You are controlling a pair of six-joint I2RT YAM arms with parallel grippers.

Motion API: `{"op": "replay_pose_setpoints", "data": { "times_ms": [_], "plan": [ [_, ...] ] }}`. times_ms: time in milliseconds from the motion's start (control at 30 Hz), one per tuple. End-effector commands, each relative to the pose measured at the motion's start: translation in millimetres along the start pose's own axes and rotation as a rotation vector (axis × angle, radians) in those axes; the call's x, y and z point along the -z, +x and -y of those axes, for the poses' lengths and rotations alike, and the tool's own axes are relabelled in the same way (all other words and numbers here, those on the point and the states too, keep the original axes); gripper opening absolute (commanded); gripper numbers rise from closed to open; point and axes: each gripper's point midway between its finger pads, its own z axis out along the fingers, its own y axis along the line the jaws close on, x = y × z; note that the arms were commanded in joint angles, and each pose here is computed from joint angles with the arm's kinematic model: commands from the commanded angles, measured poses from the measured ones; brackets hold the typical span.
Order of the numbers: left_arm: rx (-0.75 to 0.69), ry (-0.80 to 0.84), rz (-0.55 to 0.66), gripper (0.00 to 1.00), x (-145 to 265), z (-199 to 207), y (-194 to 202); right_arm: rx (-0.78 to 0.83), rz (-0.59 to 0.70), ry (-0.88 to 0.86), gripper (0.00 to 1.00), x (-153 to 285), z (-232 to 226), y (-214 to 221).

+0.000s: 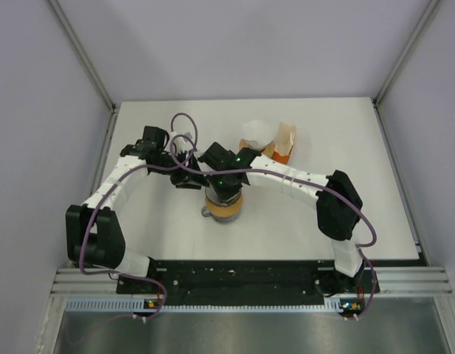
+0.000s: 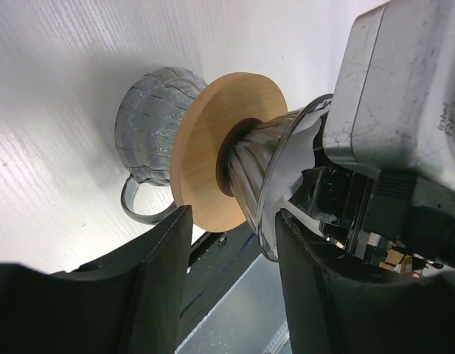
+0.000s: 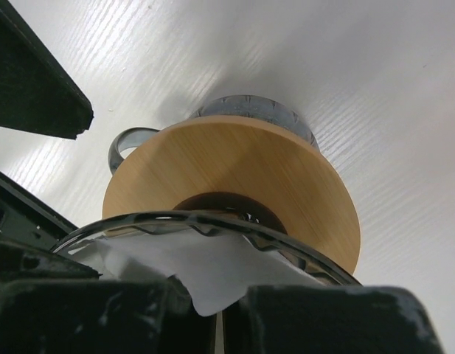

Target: Place the coffee filter in the dripper

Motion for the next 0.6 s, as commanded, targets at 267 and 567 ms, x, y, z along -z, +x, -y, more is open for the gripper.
{"op": "replay_pose_setpoints", "data": {
  "times_ms": [267, 567],
  "plan": [
    [-0.123, 0.143, 0.011, 0.34, -1.1, 31.2, 3.3, 0.008, -0.058, 0.008, 0.00, -14.1, -7.5, 13.8],
    [-0.143, 0.135, 0.003, 0.17, -2.7, 31.5, 4.4, 0.061, 0.150, -0.027, 0.00, 41.5, -15.5, -34.2]
  ]
}}
